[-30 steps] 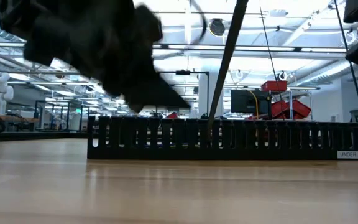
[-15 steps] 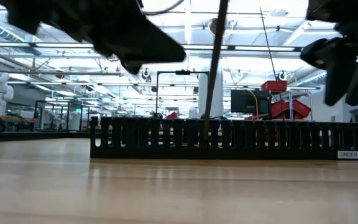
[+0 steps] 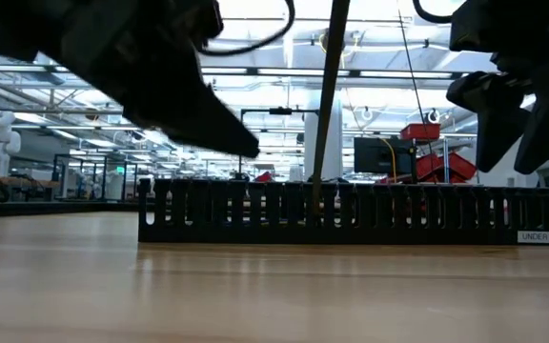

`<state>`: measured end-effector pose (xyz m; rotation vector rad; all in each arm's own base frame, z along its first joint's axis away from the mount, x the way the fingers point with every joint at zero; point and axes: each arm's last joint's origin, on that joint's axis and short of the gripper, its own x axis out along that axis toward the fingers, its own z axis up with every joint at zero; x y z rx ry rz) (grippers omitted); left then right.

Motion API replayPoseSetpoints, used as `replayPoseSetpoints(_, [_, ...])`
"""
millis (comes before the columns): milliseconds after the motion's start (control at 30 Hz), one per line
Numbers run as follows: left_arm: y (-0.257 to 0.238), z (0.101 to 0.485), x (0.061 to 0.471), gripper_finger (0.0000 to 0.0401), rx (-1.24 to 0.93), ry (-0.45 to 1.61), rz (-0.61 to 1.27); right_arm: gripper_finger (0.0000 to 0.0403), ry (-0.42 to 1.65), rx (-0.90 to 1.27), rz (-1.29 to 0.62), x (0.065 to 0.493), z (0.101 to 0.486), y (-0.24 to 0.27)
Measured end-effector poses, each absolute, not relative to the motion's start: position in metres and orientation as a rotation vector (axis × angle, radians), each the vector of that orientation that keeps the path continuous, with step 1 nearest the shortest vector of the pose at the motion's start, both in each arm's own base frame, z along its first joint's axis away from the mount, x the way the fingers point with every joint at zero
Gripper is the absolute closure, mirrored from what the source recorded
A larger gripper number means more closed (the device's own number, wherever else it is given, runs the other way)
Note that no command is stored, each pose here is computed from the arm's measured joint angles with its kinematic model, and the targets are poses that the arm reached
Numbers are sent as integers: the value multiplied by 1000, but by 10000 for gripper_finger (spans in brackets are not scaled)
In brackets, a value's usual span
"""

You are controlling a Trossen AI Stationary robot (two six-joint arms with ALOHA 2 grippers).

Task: Ziptie cables
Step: Put the zip tied cable wires into the black cable duct

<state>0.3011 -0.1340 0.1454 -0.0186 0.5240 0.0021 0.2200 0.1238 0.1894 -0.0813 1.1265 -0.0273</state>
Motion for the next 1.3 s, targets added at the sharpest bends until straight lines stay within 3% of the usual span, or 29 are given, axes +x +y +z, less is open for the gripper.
replayPoseSetpoints(367, [-126,120,307,233,-68,607,20,216,1173,-65,-77,214,177,117])
replayPoseSetpoints(500, [-121,118,308,259,-91,628,60,236,1230,-57,-135,205,160,105])
replayPoseSetpoints(633, [-118,116,308,312,-85,646,95,277,1239,-44,-158,202,152,100])
replayPoseSetpoints(867, [-110,110,301,393,-30,723,179,393,1162,-88,-83,213,154,98])
replayPoseSetpoints(1067, [-104,106,292,386,-4,809,290,399,1070,-114,-59,230,157,83])
replayPoseSetpoints(1300, [-112,130,278,386,5,792,250,398,1038,-43,-63,245,158,55])
